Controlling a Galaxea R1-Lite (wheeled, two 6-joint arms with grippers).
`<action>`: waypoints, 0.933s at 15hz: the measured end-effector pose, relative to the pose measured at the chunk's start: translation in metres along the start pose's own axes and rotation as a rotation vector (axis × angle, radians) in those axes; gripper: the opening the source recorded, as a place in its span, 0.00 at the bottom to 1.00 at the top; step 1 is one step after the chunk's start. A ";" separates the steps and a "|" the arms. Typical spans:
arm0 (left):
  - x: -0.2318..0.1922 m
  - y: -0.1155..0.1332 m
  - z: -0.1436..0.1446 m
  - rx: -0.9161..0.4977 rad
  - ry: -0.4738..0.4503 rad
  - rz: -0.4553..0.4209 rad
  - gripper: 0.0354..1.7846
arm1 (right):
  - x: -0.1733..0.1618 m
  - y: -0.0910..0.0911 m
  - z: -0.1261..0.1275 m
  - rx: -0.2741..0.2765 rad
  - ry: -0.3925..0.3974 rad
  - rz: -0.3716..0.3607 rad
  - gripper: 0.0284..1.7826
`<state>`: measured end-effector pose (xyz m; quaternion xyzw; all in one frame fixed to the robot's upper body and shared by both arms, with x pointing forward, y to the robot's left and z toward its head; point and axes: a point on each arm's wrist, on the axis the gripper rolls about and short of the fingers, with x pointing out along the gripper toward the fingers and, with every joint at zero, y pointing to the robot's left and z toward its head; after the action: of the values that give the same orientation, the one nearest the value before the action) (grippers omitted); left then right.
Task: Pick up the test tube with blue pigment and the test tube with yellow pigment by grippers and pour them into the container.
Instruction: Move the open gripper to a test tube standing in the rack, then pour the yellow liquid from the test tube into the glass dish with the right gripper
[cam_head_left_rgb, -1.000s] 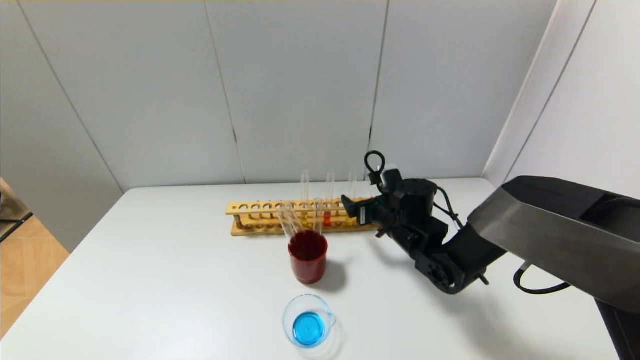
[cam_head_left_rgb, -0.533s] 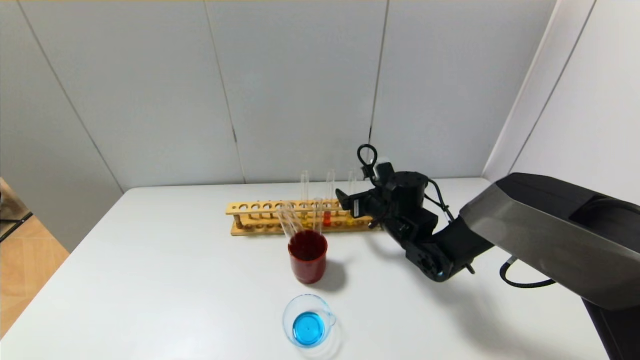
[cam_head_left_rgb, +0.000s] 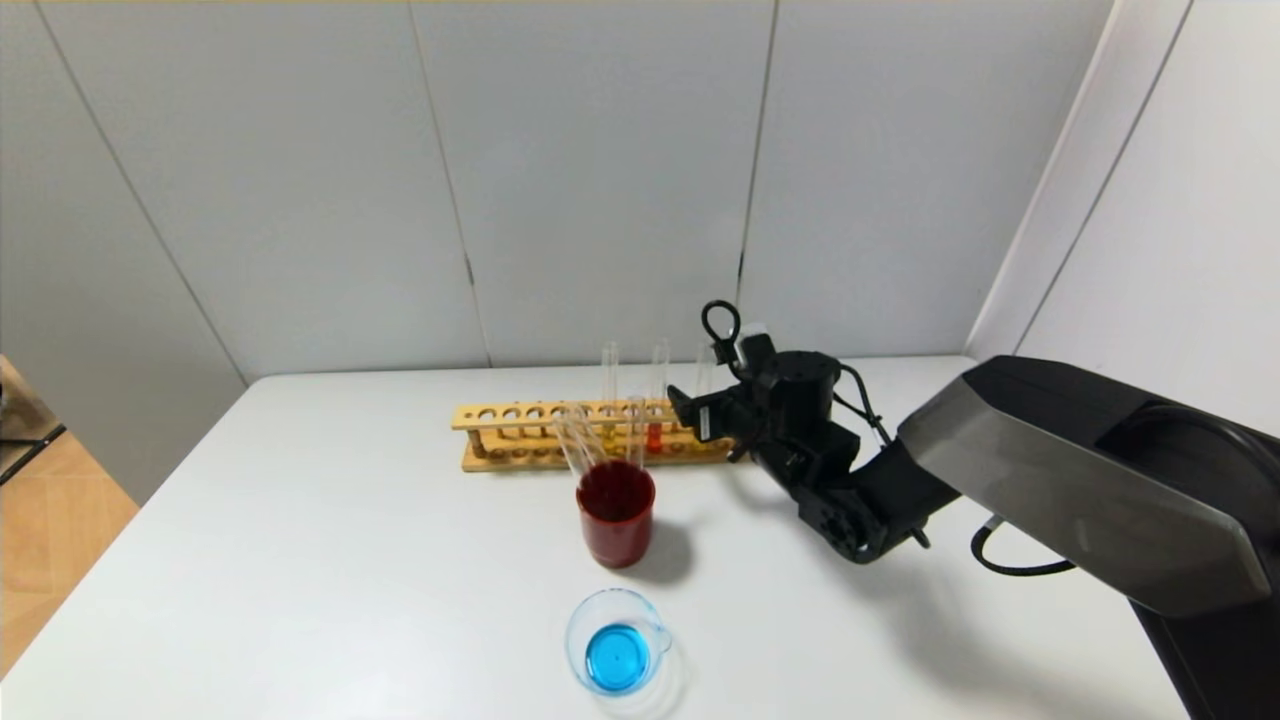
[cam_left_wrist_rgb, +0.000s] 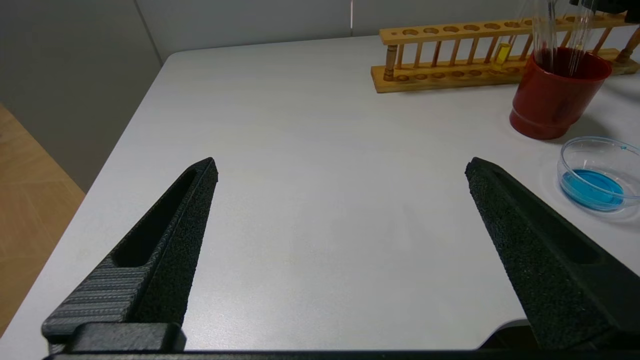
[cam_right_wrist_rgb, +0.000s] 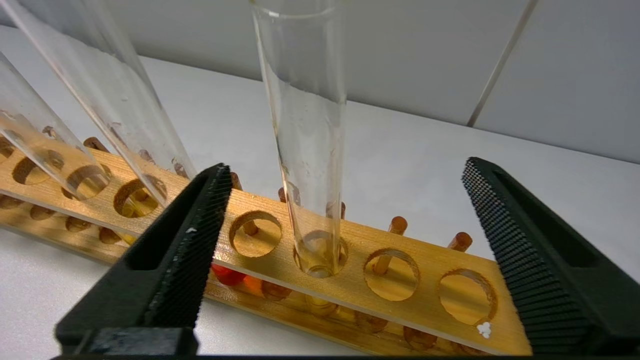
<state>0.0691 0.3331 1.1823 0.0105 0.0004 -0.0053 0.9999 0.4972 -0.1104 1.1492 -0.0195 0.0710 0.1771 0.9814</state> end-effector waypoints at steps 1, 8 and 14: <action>0.000 0.000 0.000 0.000 0.000 0.000 0.98 | 0.001 0.000 -0.002 -0.001 0.003 0.000 0.84; 0.000 0.000 0.000 0.000 0.000 0.000 0.98 | 0.008 0.002 -0.003 0.000 0.011 0.001 0.21; 0.000 0.000 0.000 0.000 0.000 0.000 0.98 | 0.009 0.001 0.008 0.006 -0.026 -0.010 0.18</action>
<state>0.0691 0.3331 1.1823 0.0107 0.0004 -0.0055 0.9999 0.5061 -0.1058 1.1557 -0.0145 0.0589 0.1724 0.9832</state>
